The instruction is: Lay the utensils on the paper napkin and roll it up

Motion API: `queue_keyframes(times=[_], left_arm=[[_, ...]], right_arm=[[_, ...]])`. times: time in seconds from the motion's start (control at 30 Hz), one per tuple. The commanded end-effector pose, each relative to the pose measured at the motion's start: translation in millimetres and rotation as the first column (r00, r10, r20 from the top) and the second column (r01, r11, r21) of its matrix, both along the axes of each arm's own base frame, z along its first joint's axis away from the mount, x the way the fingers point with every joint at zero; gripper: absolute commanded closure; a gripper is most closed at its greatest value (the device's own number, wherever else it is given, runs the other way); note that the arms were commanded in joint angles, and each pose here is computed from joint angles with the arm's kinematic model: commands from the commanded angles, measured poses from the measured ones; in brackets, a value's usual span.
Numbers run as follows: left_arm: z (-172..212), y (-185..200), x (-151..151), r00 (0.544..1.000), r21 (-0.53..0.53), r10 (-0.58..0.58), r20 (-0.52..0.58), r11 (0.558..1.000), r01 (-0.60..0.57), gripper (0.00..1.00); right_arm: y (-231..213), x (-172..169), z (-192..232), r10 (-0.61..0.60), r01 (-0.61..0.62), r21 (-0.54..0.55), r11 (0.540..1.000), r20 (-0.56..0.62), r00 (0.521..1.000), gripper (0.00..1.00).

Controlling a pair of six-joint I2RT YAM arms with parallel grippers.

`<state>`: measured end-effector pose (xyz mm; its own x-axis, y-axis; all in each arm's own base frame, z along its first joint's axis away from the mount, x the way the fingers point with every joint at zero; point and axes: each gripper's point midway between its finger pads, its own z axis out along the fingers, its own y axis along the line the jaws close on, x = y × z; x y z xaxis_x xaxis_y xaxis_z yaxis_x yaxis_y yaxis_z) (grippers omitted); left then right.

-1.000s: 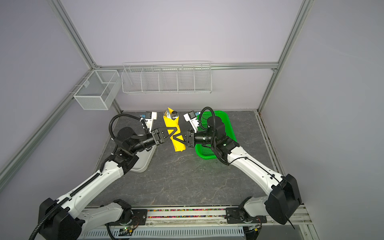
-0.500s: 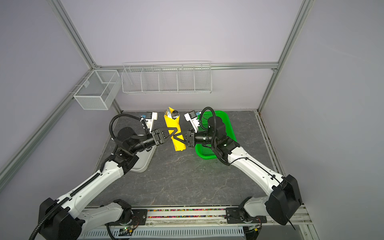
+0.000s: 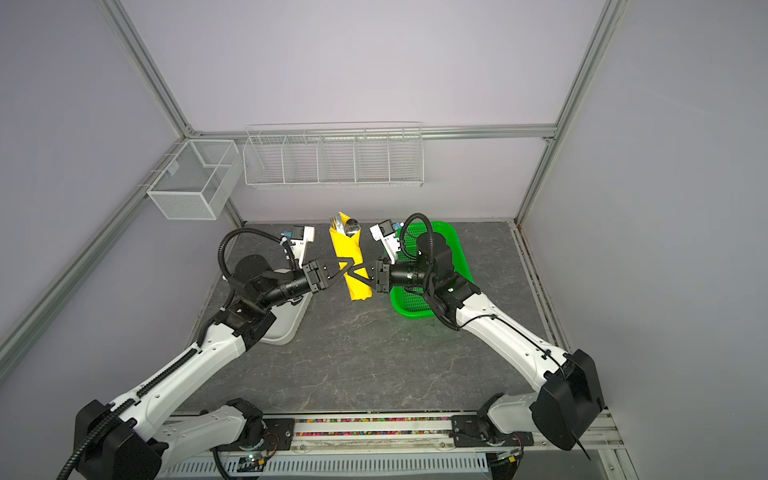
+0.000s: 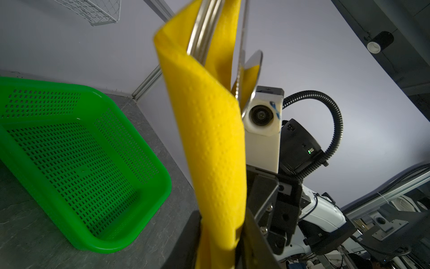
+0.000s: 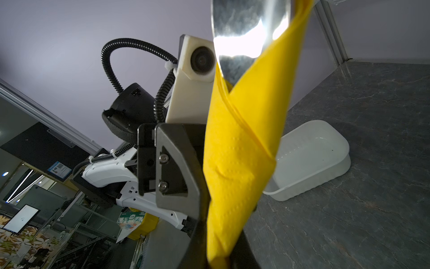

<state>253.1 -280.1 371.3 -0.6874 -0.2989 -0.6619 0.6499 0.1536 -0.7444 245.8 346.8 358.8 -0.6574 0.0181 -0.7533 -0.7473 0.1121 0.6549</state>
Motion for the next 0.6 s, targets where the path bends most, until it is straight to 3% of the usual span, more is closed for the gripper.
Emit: queue_keyframes(times=[0.0,0.57], left_arm=[[5.2,2.6,0.4,1.000,-0.012,0.017,0.018,1.000,-0.017,0.76],[5.7,4.2,0.7,0.999,-0.014,0.030,0.027,0.999,-0.029,0.98]], right_arm=[[-3.9,-4.5,13.5,0.010,-0.012,0.044,0.999,0.044,0.999,0.93],[-4.8,-3.9,11.2,0.012,-0.013,0.039,0.999,0.039,0.999,0.87]])
